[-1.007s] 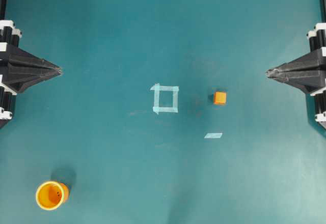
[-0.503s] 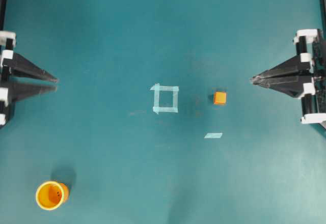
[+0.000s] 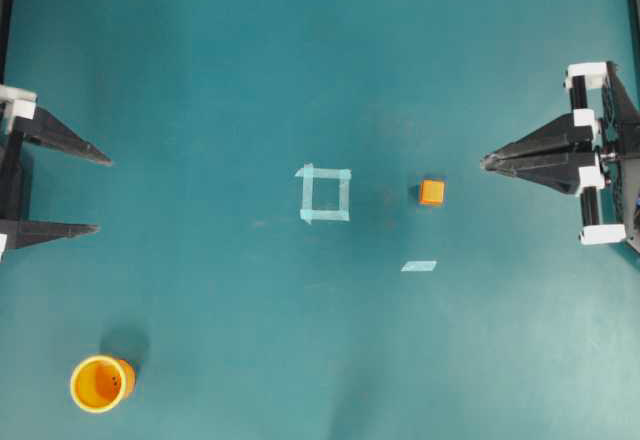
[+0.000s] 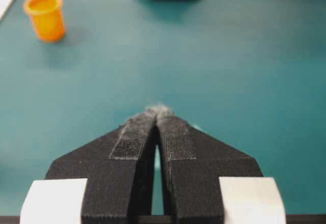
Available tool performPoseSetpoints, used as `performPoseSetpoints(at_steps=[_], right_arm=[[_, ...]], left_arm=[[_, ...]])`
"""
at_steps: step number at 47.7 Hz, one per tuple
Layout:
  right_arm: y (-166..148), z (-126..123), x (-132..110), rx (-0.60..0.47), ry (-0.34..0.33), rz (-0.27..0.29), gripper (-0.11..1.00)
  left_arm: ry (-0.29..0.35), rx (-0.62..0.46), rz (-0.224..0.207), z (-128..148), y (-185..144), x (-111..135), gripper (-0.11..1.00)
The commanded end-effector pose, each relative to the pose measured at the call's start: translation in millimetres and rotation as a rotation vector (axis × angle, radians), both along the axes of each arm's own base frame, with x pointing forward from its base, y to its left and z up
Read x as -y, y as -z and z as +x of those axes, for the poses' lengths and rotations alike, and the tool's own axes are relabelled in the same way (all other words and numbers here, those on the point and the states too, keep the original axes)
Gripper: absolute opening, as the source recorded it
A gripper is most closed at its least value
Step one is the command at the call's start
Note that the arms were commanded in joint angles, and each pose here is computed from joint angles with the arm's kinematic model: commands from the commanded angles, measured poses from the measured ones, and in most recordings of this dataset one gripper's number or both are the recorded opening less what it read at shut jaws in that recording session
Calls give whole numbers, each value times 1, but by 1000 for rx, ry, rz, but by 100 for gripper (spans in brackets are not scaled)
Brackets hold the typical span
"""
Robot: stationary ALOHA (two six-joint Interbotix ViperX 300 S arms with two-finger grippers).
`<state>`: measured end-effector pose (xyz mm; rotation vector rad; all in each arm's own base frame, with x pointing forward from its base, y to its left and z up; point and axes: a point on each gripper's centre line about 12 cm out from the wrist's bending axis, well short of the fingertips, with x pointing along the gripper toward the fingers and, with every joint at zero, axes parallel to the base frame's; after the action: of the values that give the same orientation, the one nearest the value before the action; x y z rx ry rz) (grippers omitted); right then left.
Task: Hold the block with right arm and the cup with left arm, then put the block into the cup.
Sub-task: 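Move the right gripper toward the orange cube and the left toward the cup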
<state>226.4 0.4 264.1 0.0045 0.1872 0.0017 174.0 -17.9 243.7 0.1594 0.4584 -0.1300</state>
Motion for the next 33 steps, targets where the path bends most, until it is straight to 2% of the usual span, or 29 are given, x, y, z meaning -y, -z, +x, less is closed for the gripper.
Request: performPoseSetpoints(at_steps=[1,7,18,21,24,28,33], right_arm=[[-9,4,0,2,1,10,0],[-4,6,0,-58,9,36,0],[14,16,0,-186,28,101,2],[20,19,0,-212,34,110,8],[26,23,0,-238,35,108,19],[34,30,0,-275,36,109,36],[42,39,0,-314,39,108,48]], left_arm=[[3,-62,0,-2,-4,1,86],[43,-188,8,-13,2,7,86],[172,-194,7,-20,3,29,86],[185,-217,3,-21,9,32,86],[186,-250,-8,-21,17,35,86],[174,-302,-43,-22,28,39,86],[176,-340,-79,-24,36,45,86]])
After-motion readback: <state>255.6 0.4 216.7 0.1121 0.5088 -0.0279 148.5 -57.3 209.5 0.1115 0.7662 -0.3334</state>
